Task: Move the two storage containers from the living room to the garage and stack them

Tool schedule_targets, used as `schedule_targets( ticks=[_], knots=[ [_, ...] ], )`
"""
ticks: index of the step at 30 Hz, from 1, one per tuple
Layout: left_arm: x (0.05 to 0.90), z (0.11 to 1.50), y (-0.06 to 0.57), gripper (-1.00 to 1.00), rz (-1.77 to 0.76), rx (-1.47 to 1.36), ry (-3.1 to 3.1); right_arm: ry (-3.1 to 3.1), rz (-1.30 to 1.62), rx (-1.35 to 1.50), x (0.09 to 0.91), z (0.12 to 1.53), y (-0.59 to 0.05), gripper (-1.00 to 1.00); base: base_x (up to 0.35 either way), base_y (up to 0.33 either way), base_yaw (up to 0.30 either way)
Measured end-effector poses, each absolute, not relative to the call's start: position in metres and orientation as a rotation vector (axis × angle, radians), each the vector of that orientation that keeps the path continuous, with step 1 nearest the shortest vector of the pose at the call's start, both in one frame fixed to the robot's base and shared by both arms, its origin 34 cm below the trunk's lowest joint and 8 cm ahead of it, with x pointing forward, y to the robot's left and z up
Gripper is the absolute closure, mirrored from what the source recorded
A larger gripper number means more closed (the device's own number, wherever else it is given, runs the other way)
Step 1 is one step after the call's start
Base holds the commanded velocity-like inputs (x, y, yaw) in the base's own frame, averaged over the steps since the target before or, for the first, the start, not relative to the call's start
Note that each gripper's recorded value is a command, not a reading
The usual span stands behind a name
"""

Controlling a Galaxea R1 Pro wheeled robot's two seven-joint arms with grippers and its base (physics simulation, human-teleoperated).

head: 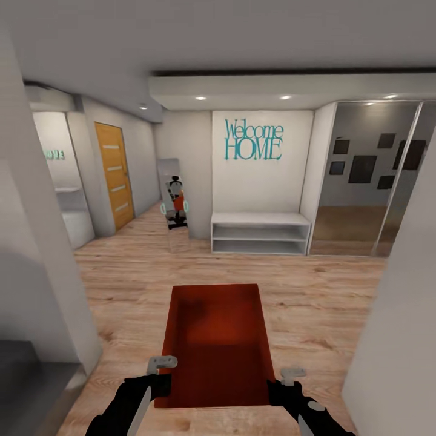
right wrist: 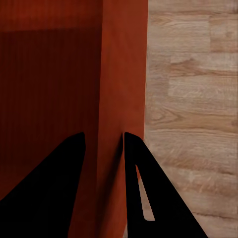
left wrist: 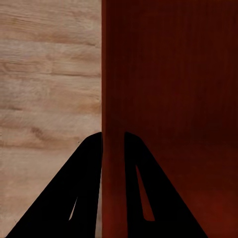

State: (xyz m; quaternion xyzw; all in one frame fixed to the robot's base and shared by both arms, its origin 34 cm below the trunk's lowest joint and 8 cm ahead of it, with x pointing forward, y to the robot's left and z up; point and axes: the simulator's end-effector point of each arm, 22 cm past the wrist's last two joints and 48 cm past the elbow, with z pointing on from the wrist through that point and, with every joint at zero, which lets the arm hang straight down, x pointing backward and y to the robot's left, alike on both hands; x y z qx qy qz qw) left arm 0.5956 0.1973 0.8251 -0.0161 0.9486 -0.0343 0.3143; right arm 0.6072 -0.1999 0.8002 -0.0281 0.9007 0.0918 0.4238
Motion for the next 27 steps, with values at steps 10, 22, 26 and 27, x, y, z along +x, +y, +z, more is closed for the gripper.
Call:
schedule_targets(
  ticks=[10, 22, 26, 27],
  knots=[
    [0.5956, 0.8251, 0.1972, 1.00, -0.091, -0.044, 2.500, 2.254, 0.230, -0.071, 0.6072, 0.8002, -0.2001, 1.00, 0.324, 0.000, 0.237],
    [0.5956, 0.8251, 0.1970, 1.00, -0.091, -0.043, 2.500, 2.254, 0.230, -0.070, 0.6072, 0.8002, -0.2003, 1.00, 0.324, 0.000, 0.024],
    [0.5956, 0.8250, 0.1970, 1.00, -0.091, -0.043, 2.500, 2.254, 0.229, -0.071, 0.6072, 0.8002, -0.2002, 1.00, 0.324, 0.000, 0.000],
    [0.5955, 0.8249, 0.1970, 1.00, -0.091, -0.044, 2.500, 2.254, 0.229, -0.071, 0.6072, 0.8002, -0.2003, 1.00, 0.324, 0.000, 0.000]
  ],
)
